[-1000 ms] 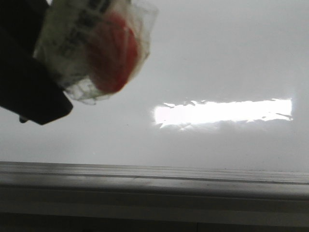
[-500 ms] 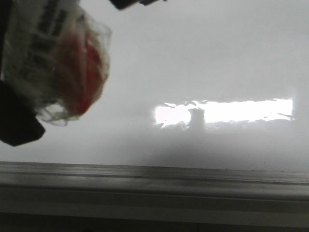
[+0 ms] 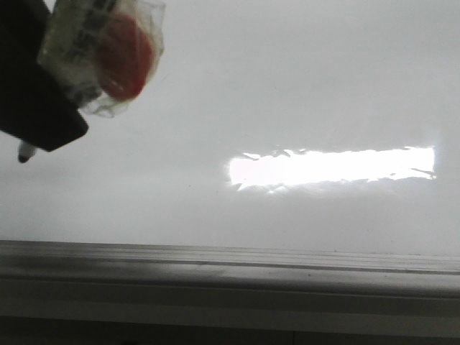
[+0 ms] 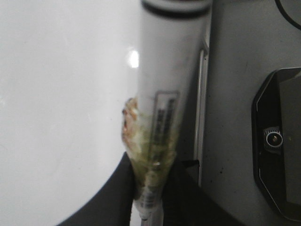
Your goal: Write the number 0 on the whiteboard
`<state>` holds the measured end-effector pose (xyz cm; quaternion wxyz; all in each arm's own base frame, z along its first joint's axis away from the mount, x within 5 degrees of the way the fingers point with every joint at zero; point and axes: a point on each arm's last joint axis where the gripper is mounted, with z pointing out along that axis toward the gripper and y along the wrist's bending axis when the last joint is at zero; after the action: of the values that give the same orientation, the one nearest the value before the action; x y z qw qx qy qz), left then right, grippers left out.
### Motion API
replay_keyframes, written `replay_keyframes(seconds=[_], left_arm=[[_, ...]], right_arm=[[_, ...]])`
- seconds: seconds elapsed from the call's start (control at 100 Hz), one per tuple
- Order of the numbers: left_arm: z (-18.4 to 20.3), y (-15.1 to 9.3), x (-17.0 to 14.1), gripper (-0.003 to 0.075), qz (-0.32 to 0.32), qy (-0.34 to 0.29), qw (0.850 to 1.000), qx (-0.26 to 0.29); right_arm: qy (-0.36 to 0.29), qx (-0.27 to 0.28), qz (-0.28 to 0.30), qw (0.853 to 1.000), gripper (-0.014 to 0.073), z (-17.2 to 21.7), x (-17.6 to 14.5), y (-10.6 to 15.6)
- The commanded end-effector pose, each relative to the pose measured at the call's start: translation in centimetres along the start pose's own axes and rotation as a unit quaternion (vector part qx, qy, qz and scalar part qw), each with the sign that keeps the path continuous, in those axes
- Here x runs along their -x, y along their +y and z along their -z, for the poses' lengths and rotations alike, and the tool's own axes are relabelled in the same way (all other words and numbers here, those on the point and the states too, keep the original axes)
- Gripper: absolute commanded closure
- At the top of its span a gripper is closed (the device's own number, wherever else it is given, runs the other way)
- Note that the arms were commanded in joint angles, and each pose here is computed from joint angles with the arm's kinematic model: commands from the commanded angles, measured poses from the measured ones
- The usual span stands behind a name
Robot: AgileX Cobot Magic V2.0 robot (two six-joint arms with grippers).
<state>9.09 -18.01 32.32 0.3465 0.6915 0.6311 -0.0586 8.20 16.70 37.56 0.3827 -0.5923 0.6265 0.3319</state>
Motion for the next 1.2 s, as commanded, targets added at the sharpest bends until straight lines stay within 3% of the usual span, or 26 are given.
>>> replay_keyframes(seconds=[0.0,0.5,0.87,1.19], left_arm=[[1.0,0.9,1.4,0.0739,0.009,-0.059,0.998,0.032],[0.8,0.8,1.5,0.0739,0.019,-0.064,0.997,0.022],[0.8,0.8,1.5,0.0739,0.019,-0.064,0.997,0.022],[0.8,0.7,1.6,0.074,0.026,-0.067,0.997,0.017]], right_arm=[[-0.052,-0.029,-0.005,0.998,0.0202,0.4,1.6,-0.6],[-0.045,-0.07,-0.015,0.996,0.0202,-2.6,1.4,-3.2],[-0.024,-0.036,-0.005,0.999,0.0209,-5.5,1.2,-2.6],[-0.007,-0.028,0.003,1.0,0.0575,-5.8,0.9,-2.6]])
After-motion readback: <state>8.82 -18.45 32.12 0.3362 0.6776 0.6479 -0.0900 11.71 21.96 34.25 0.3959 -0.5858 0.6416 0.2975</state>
